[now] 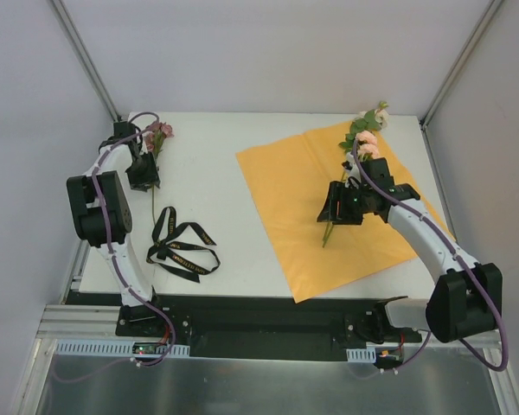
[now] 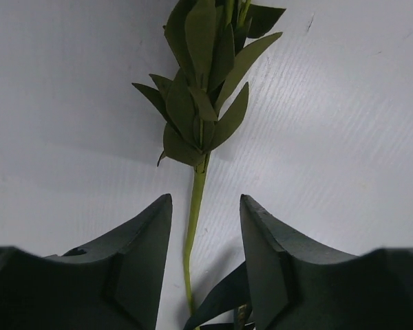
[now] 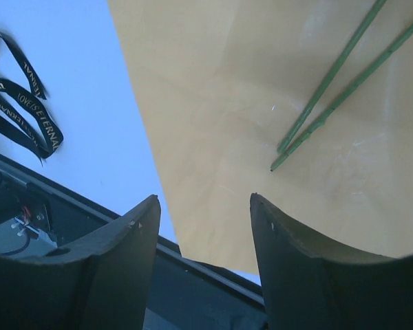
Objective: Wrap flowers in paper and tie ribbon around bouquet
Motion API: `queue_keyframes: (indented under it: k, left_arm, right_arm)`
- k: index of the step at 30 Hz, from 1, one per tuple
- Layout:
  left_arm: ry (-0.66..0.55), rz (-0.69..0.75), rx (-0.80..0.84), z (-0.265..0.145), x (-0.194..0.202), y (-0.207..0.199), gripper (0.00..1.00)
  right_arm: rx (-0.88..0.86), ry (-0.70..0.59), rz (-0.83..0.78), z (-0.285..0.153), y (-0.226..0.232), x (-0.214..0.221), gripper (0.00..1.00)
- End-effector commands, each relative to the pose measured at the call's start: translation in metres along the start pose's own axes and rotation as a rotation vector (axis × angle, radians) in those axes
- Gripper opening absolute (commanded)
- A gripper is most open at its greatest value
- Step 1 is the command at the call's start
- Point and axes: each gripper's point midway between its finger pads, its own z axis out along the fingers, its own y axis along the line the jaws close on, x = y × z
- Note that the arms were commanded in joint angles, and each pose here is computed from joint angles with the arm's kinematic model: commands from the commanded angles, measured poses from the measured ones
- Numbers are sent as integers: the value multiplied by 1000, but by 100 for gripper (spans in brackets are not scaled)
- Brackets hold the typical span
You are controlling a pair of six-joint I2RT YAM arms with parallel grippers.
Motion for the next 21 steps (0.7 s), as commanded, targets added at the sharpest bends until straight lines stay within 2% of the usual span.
queue_keyframes:
  k: [1, 5, 6, 7, 8, 10, 11, 14, 15, 17, 18, 20, 21]
  left_arm:
    - [55, 60, 9, 10, 3, -1, 41]
    - [89, 36, -30, 24, 13, 4, 33]
    - [92, 32, -44, 26, 14, 7, 27]
    - [80, 36, -85, 24, 10, 13, 15]
    - [65, 39, -95, 21, 6, 15, 8]
    - [-5, 56, -159, 3, -15, 24, 0]
    - [-51, 58, -248, -10, -27, 38, 0]
    - [-268, 25, -310, -76, -73, 40, 0]
    - [-365, 14, -293, -112, -89, 32, 0]
    - [-485, 4, -230, -146, -106, 15, 0]
    - [-544, 17, -132, -171, -108, -8, 0]
    - [-565, 1, 21, -186, -102, -35, 0]
    - [-588, 23, 178, -208, -97, -64, 0]
  right_arm:
    - [-61, 1, -49, -16, 13, 6, 58]
    - [-49, -1, -47, -20, 12, 8, 58]
    - [-44, 2, -46, -20, 11, 8, 58]
    - [-35, 6, -46, -20, 10, 10, 57]
    - [-33, 12, -49, -20, 9, 12, 57]
    - [-45, 16, -55, -20, 10, 15, 57]
    - [-68, 24, -57, -20, 14, 18, 57]
    - [-101, 17, -66, -22, 21, 19, 57]
    - [-109, 13, -68, -23, 24, 17, 57]
    - [-128, 0, -70, -23, 33, 13, 57]
    - [-138, -10, -79, -23, 37, 10, 57]
    - [-206, -16, -134, -24, 59, 3, 58]
    - [-248, -16, -163, -25, 71, 2, 58]
